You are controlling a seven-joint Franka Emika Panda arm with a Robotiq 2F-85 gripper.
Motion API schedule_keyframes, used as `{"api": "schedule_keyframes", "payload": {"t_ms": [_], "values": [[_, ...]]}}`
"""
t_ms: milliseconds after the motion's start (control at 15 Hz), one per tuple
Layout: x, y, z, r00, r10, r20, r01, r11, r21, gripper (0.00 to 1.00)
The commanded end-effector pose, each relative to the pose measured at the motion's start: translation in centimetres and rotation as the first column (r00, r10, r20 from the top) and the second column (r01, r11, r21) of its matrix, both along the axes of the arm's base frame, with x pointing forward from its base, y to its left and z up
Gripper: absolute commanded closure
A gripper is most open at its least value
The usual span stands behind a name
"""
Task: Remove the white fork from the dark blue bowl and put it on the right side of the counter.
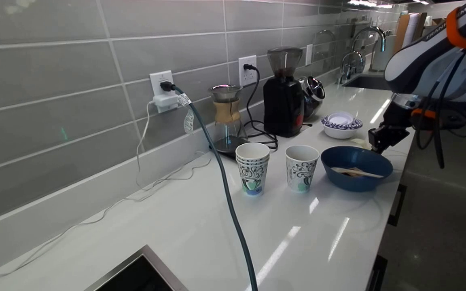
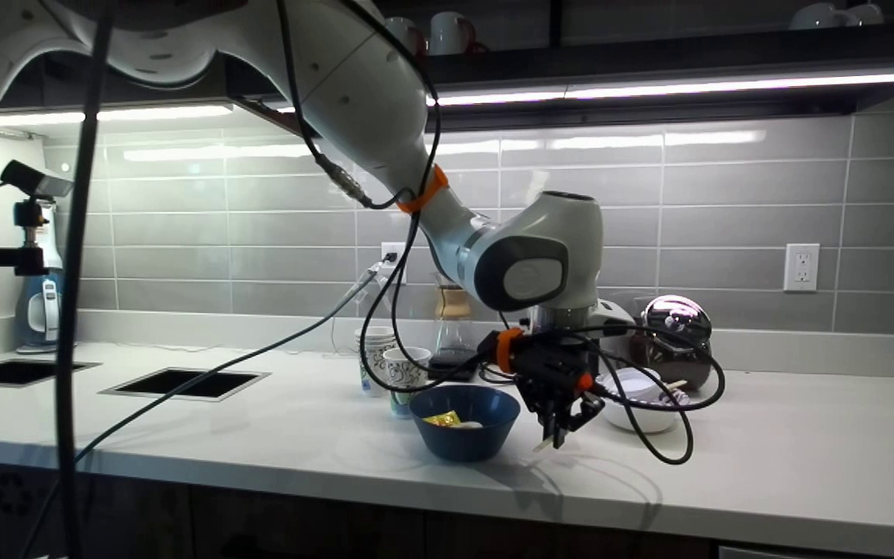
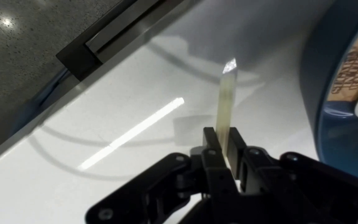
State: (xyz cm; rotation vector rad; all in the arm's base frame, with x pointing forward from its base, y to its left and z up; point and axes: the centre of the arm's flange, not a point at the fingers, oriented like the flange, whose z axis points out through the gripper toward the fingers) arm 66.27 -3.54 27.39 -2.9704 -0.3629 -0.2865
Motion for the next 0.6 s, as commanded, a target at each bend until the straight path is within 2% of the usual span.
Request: {"api": "schedule_keyframes", "payload": {"t_ms": [0, 67, 133, 267, 533], "values": [[1.3, -0.2, -1.4, 0.999, 0.049, -0.015, -0.049, 0.998, 0.031, 0.97], [1.5, 0.0, -1.7, 0.998, 0.058, -0.015, -0.058, 0.998, 0.031, 0.94], [1.6, 0.2, -1.7, 0.998, 0.062, -0.019, -0.061, 0.998, 0.034, 0.63], [1.6, 0.8, -0.6, 0.998, 0.062, 0.003, -0.062, 0.998, 0.025, 0.56], [1.0, 1.4, 4.7, 0.994, 0.037, 0.106, -0.037, 0.999, -0.002, 0.27]]}}
